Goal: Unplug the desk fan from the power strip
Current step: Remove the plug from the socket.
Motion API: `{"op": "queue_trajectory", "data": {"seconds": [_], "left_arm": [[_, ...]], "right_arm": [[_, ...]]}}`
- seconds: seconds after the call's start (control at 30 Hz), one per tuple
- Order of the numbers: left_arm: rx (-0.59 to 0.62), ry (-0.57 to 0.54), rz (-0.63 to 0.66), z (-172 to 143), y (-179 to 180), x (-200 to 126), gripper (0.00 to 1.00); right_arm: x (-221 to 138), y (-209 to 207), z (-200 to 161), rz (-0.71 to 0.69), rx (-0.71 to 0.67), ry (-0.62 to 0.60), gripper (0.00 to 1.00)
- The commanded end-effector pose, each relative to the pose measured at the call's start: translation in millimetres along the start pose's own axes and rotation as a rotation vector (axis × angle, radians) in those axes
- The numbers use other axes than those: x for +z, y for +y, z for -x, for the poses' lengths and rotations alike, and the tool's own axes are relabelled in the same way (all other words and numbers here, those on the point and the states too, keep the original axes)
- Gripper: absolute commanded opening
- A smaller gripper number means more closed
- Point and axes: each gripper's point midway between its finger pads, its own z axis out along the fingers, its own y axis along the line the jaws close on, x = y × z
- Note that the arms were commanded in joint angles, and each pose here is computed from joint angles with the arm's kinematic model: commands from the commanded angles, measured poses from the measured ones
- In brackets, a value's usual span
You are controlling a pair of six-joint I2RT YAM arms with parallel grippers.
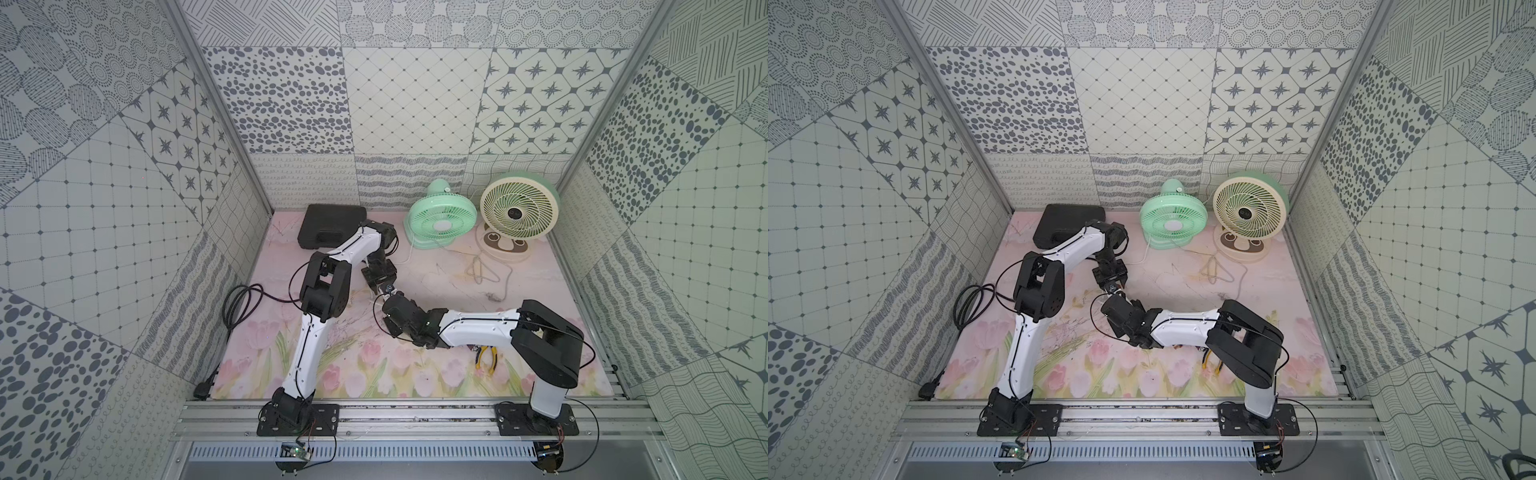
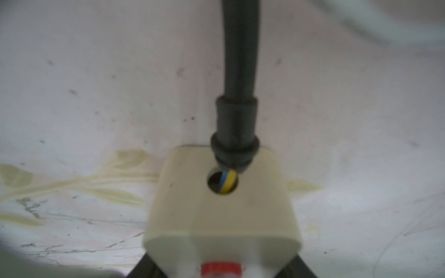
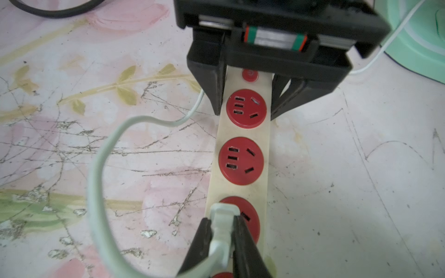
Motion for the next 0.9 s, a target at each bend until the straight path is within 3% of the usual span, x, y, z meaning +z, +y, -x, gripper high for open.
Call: {"op": "queue_trajectory", "data": {"seconds": [0.0,0.2,0.6,0.87], "left_arm": [[-0.026,-0.014,0.330,4,64,36,0.00],[-0.020,-0.013,0.311,2,62,36,0.00],[0.016,-0.024,0.229,1,51,34,0.00],[0.028,-0.041,0.189,-1,47,29,0.00]], "right_arm": [[2,6,3,0.004,-0.016,-0.006,0.00],[0,3,7,0.020,0.024,-0.008,0.00],[0,-29,5,0.173,0.339,0.005,0.00],[-7,-33,11,0.185,0.350,-0.016,0.00]]}}
